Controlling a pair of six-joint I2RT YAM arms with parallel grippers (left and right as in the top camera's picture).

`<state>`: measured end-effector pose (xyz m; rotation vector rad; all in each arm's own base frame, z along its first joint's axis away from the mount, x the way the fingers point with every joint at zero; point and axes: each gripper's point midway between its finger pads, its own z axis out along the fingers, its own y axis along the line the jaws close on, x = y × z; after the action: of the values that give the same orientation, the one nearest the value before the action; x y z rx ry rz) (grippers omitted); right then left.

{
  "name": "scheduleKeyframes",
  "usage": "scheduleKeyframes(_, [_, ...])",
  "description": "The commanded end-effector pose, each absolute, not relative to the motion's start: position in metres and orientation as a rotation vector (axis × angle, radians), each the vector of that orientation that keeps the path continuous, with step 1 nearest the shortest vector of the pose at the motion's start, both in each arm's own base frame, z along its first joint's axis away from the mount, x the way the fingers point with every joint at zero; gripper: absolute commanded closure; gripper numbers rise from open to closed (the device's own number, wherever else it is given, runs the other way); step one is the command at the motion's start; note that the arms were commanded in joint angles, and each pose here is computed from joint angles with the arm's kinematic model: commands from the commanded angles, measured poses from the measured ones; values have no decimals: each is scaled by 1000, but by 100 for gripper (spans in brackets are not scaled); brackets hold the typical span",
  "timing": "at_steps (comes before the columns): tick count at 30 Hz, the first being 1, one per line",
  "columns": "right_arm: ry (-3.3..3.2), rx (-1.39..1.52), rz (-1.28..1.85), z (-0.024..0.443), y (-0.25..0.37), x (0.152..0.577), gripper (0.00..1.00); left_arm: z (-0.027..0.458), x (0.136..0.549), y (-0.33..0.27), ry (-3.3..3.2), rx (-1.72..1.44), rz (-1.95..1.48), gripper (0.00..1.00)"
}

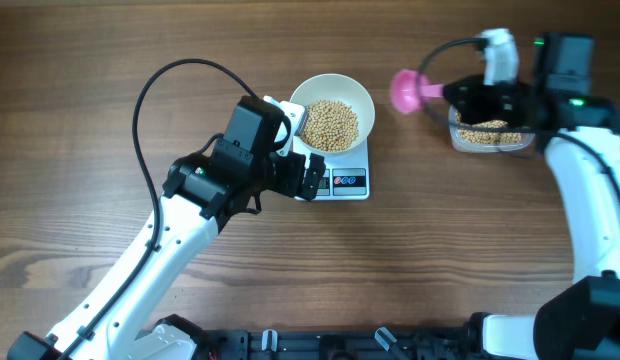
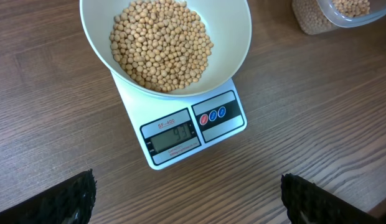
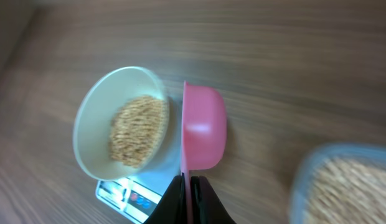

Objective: Scoop item into bowl and weigh 150g on scale
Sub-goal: 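Return the empty scoop right to the soybean tub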

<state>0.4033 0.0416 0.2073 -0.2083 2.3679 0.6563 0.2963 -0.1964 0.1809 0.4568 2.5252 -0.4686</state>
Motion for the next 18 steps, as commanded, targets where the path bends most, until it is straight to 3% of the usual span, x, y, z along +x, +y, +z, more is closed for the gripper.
scheduleKeyframes(1, [2327,-86,638,221,1,402,96,188,301,-195,2506,437,-467,0])
scheduleKeyframes(8, [2261,-98,496,237,-36,400,96,188,301,-195,2506,437,-467,0])
scheduleKeyframes(14, [2340,63,18,240,-96,386,96,188,301,-195,2506,437,-467,0])
scheduleKeyframes(18, [2450,99,-79,218,-108,371,96,188,301,-195,2506,437,-467,0])
